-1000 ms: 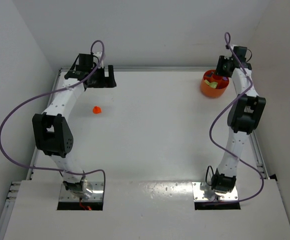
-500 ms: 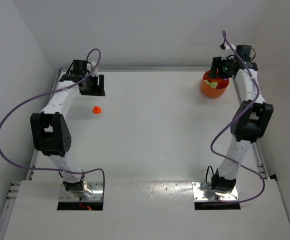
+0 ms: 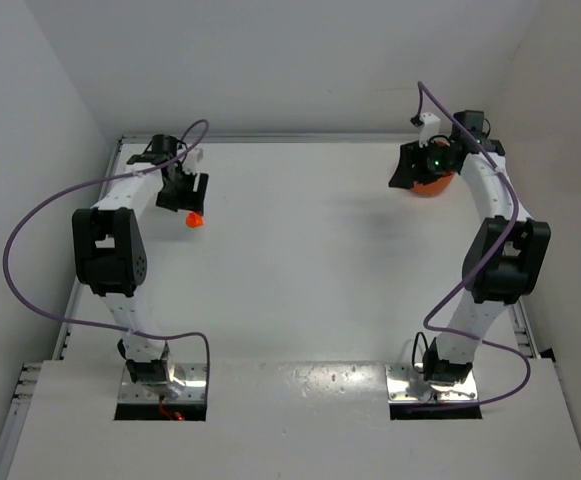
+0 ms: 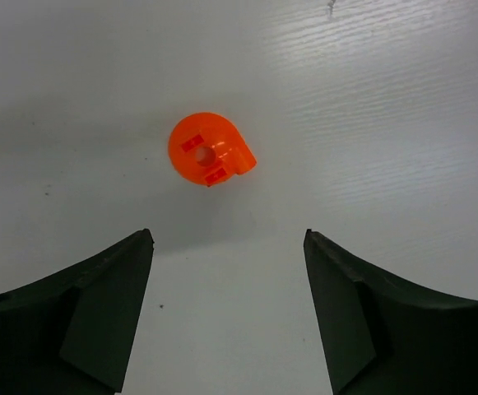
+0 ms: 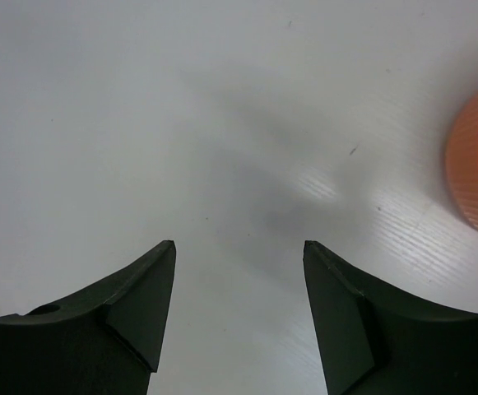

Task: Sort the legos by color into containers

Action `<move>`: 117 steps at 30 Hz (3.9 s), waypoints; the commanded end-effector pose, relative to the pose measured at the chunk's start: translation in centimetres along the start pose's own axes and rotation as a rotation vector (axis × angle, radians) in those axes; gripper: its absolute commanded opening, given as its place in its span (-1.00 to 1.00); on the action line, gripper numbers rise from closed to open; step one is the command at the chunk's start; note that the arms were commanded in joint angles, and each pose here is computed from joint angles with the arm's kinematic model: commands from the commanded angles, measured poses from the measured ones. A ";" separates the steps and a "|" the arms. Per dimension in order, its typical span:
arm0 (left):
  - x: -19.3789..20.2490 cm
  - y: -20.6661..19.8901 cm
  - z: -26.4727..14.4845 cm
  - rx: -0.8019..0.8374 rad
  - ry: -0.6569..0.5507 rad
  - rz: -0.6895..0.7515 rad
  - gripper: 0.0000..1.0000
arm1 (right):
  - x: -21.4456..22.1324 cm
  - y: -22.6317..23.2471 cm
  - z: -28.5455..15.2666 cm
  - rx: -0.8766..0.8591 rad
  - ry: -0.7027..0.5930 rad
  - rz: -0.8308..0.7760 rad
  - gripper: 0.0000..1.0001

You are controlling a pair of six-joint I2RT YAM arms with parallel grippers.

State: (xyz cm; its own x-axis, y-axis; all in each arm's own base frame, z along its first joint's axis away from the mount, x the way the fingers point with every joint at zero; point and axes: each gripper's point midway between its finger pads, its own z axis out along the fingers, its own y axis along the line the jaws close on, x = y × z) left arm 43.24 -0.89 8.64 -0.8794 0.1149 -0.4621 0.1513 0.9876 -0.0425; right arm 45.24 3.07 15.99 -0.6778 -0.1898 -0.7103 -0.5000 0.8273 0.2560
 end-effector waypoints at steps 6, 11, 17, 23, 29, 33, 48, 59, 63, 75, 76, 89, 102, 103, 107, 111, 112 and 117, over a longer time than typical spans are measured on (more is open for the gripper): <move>0.4 -0.5 -0.2 0.196 0.003 0.456 0.84 | -1.7 3.0 -1.0 -0.067 -0.054 -0.105 0.28; 0.9 -0.9 0.6 0.355 0.065 0.690 0.72 | -2.3 3.5 -0.4 -0.083 -0.050 -0.129 0.28; 1.5 0.0 1.8 0.450 0.045 0.811 0.60 | -2.1 3.6 -0.2 -0.074 -0.034 -0.141 0.28; 0.1 1.1 3.3 0.383 0.010 0.846 0.60 | -1.7 3.9 0.3 -0.063 -0.012 -0.157 0.28; -0.7 1.7 4.2 0.338 -0.010 0.852 0.60 | -1.5 4.1 0.3 -0.052 -0.003 -0.163 0.28; -0.9 1.9 4.7 0.333 -0.018 0.855 0.60 | -1.5 4.3 0.5 -0.050 0.002 -0.169 0.28; 0.4 2.1 6.4 0.348 0.014 0.864 0.53 | -1.4 3.5 1.1 -0.036 0.015 -0.174 0.28; 1.6 2.1 7.9 0.327 0.031 0.860 0.48 | -1.8 3.2 1.1 -0.025 0.011 -0.179 0.28; 1.7 2.3 8.2 0.305 0.020 0.859 0.43 | -1.8 3.1 1.1 -0.016 0.015 -0.179 0.28; 3.7 0.3 7.8 0.353 0.023 0.901 0.06 | -0.9 3.1 1.4 -0.022 0.032 -0.167 0.28; 3.7 0.0 7.5 0.362 0.014 0.900 0.00 | -0.6 3.1 1.5 -0.025 0.039 -0.162 0.28; 2.8 -5.8 2.3 0.516 -0.149 0.790 -0.39 | -0.4 9.9 2.2 -0.329 -0.036 0.104 0.28; -0.7 -17.6 -6.5 0.723 -0.375 0.757 -0.53 | -3.1 15.2 5.5 -0.624 -0.066 0.445 0.28; -1.0 -18.1 -6.6 0.727 -0.381 0.742 -0.55 | -3.5 15.2 5.4 -0.625 -0.070 0.447 0.28; -1.9 -17.8 -6.8 0.685 -0.386 0.669 -0.38 | -2.1 15.5 7.1 -0.578 -0.030 0.425 0.28; -3.2 -15.1 -6.9 0.619 -0.432 0.512 -0.12 | -1.5 16.5 9.5 -0.475 0.000 0.280 0.28; -4.5 -14.3 -7.4 0.583 -0.476 0.489 -0.07 | -1.5 16.8 10.1 -0.460 0.010 0.273 0.28; -4.7 -10.7 -6.5 0.495 -0.451 0.324 0.04 | -1.3 20.7 15.2 -0.500 0.066 0.203 0.28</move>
State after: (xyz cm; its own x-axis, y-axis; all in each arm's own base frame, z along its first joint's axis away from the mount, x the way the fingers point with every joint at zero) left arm 41.38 -13.12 14.63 -0.4986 0.3311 -0.8011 0.7329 0.6545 -0.1857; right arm 43.19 25.07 13.06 -0.8525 -0.0297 -0.5218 -0.4636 0.5041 0.7286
